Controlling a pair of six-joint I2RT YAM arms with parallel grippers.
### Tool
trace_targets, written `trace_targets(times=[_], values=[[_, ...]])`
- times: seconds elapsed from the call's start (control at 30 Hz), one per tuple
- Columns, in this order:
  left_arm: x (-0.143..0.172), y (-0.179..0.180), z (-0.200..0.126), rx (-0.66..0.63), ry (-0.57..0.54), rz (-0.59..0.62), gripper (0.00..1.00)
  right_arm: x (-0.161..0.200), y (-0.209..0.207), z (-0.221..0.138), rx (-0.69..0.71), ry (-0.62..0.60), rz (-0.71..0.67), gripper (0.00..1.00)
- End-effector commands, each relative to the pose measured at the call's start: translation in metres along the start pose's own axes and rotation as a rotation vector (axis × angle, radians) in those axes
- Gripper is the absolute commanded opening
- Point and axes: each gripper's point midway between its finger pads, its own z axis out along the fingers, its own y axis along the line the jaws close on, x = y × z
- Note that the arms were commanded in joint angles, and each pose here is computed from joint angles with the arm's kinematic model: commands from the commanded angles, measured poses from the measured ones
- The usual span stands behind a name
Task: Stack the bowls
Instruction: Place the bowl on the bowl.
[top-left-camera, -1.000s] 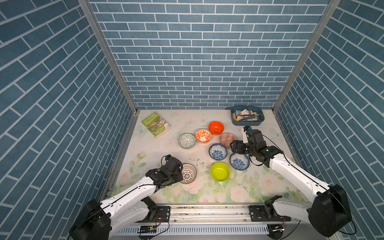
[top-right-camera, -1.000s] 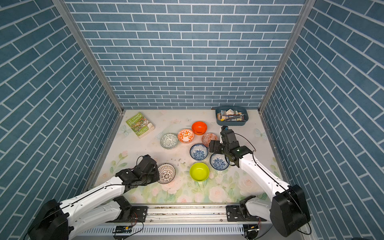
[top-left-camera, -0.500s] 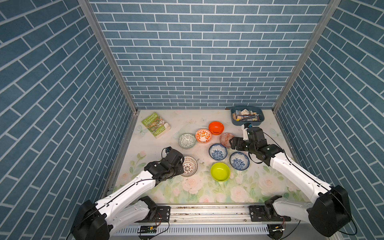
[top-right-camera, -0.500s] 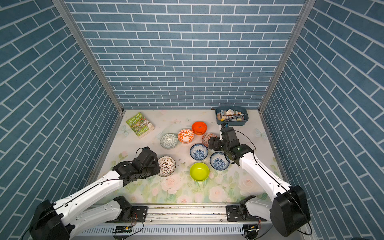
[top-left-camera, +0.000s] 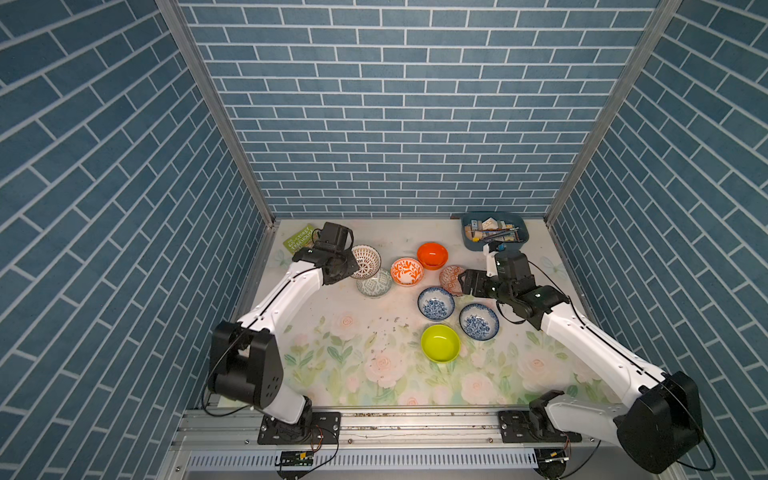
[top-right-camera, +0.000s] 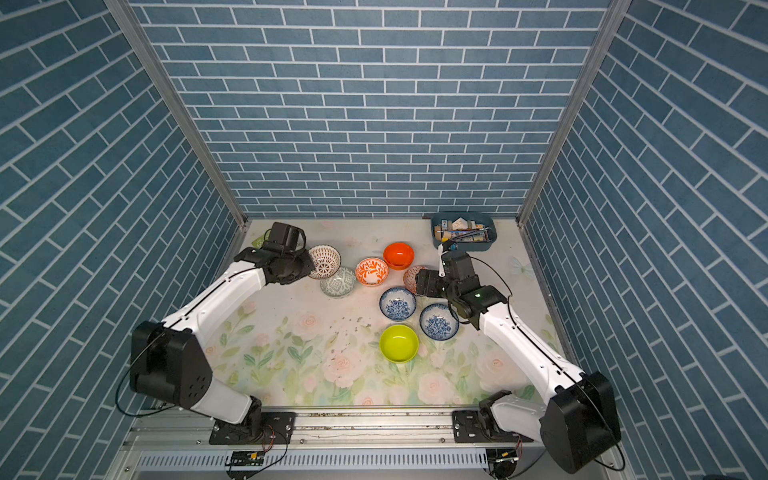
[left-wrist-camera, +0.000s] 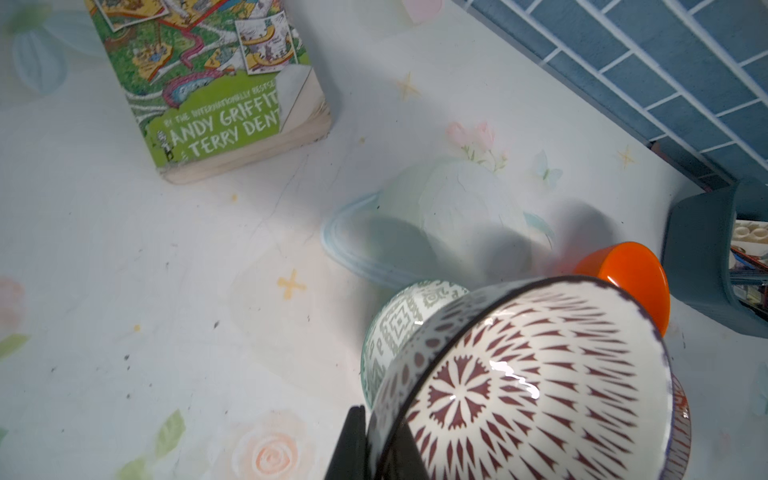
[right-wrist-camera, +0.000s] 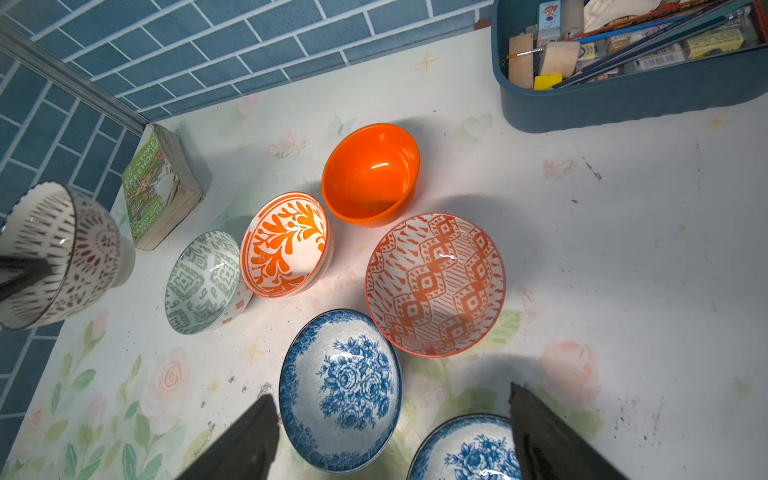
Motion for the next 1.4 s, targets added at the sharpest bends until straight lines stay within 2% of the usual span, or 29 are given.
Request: trace_targets(times=[0.0,0.17,0.53,0.97,1.37], values=[[-0.008,-0.010,0.008,0.036,-0.003,0.018,0.00,-0.008,0.002,-0.007,0.004,-0.031,0.008,0.89],[0.001,0.003,0.034,0.009,0.023,0.001,0.00,-0.007,0.003,-0.005,-0.002,-0.025,0.007,0.89],[0.017,0.021,0.051,-0.005,0.032,-0.052,0.00,-0.007,0.005,-0.002,-0.010,-0.022,0.006,0.89],[0.015,-0.012,0.052,0.130,-0.001,-0.093,0.00,-0.008,0.007,0.005,-0.017,-0.015,0.007,0.89],[0.039,-0.017,0.063,0.136,0.025,-0.107,0.00,-0.008,0.008,0.004,-0.023,-0.016,0.009,0.89]])
